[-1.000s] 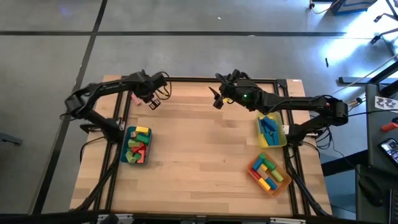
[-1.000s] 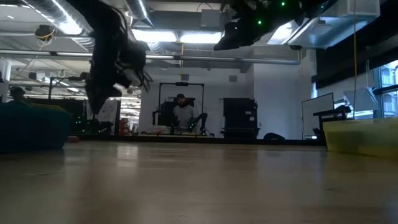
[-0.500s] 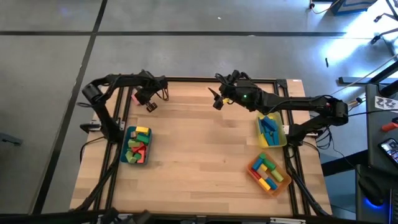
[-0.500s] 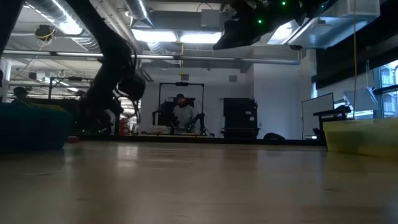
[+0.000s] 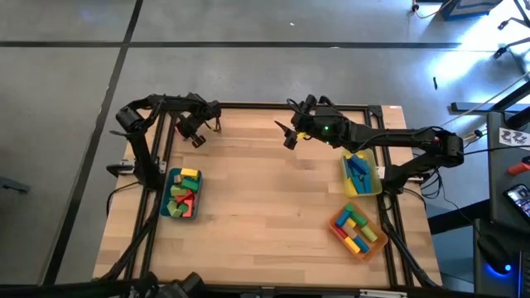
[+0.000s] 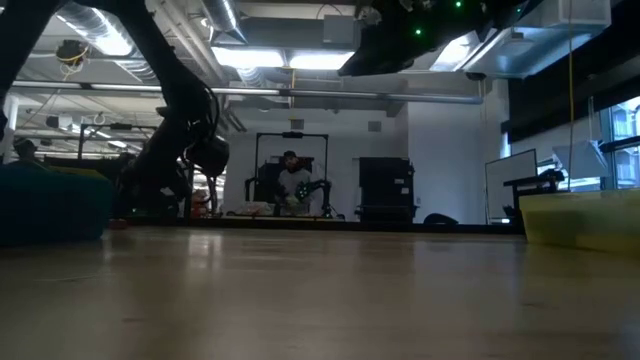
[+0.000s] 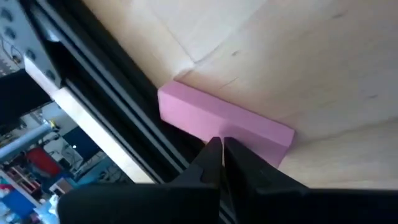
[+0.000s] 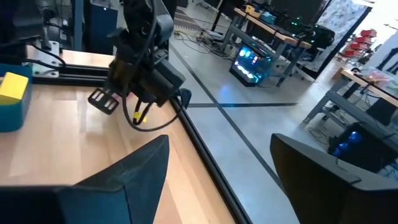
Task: Sort blocks by size
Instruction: Put the pink rectangular block into the yellow bin
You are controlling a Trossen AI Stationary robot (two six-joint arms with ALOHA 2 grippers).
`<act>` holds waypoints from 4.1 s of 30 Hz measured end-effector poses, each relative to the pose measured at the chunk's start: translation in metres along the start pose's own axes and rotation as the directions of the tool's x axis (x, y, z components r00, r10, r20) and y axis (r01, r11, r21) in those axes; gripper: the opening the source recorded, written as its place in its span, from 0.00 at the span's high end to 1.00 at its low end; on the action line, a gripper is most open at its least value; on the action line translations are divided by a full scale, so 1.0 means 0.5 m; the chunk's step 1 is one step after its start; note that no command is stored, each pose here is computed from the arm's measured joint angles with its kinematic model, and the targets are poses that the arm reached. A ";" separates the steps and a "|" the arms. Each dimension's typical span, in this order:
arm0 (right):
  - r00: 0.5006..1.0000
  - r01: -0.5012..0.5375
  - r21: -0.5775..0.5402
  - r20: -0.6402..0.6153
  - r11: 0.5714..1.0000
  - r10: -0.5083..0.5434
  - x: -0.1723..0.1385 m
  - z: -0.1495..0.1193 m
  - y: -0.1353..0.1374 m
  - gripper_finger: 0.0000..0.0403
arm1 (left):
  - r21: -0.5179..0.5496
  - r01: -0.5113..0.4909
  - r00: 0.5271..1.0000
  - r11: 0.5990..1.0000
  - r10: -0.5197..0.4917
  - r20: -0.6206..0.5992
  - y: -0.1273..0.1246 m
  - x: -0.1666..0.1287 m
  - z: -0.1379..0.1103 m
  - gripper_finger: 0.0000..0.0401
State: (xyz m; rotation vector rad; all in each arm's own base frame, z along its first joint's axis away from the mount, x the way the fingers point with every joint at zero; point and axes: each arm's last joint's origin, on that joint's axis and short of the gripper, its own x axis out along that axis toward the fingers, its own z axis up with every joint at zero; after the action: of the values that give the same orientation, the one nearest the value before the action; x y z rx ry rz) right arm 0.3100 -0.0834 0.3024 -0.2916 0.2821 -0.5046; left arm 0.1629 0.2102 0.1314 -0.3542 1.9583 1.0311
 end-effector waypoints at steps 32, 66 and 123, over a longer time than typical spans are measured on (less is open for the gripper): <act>1.000 -0.002 -0.002 0.001 1.000 0.002 0.000 0.001 0.000 0.30 | 0.487 0.116 0.878 0.866 -0.319 0.358 -0.271 -0.214 -0.043 0.99; 0.996 -0.029 -0.029 -0.083 0.999 0.027 -0.001 -0.016 0.005 0.30 | 0.865 -0.390 0.818 0.315 -0.313 0.483 -0.309 -0.264 -0.112 0.54; 0.996 -0.028 -0.029 -0.080 0.999 0.026 -0.001 -0.015 0.004 0.30 | 0.640 0.179 0.660 0.747 -0.574 0.485 -0.256 -0.208 -0.014 0.72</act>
State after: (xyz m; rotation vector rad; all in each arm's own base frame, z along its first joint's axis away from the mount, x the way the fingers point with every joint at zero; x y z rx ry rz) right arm 0.3079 -0.0829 0.2946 -0.2970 0.3712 -0.4862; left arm 0.2940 0.1117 0.1493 -0.0569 1.3271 0.2001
